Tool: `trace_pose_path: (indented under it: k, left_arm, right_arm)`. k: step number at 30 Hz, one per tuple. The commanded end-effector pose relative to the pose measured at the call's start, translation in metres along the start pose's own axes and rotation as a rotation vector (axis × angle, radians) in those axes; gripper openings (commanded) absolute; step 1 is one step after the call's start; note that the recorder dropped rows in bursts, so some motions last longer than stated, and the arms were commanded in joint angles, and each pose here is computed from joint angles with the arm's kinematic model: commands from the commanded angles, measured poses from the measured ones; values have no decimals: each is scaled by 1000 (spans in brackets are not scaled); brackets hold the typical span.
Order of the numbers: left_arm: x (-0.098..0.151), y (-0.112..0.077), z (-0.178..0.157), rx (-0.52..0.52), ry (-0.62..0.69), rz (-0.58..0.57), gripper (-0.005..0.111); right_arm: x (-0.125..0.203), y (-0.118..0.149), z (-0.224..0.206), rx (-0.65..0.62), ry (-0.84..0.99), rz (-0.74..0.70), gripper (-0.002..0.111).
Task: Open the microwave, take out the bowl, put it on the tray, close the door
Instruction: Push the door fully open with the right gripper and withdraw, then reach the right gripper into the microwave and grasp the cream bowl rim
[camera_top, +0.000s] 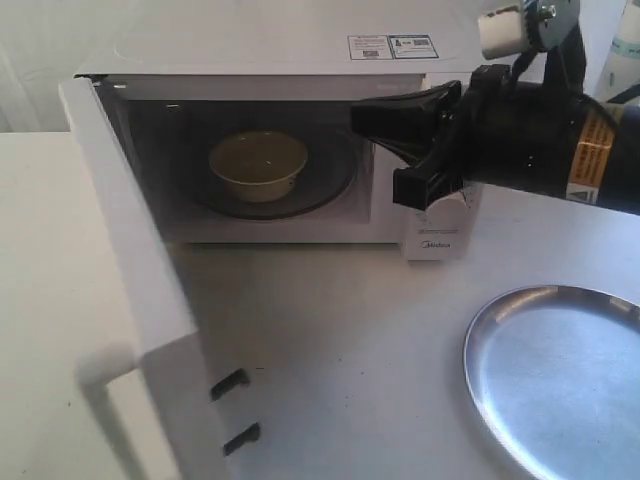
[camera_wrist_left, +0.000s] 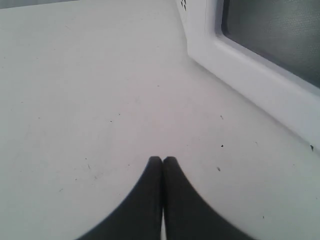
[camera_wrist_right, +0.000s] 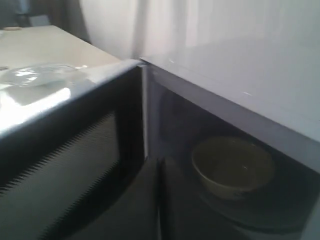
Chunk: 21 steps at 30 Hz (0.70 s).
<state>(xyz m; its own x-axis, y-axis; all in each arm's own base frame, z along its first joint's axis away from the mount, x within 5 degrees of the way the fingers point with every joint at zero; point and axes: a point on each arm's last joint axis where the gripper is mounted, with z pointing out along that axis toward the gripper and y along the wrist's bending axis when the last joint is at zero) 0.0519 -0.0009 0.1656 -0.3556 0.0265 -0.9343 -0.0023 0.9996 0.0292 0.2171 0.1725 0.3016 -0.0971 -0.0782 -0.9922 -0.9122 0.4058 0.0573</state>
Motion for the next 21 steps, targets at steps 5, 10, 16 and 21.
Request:
trace_pose_path:
  k: [5,10,16,21]
  left_arm:
    - [-1,-1,0,9,-4,-9,0]
    - [-1,-1,0,9,-4,-9,0]
    - [-1,-1,0,9,-4,-9,0]
    - [-1,-1,0,9,-4,-9,0]
  right_arm:
    - [25,0,25,2,92,3,11]
    - [45,5,68,29,91,-154,47]
    - [82,-2,125,2,147,-318,61]
    - [92,-24,160,42,200,-353,61]
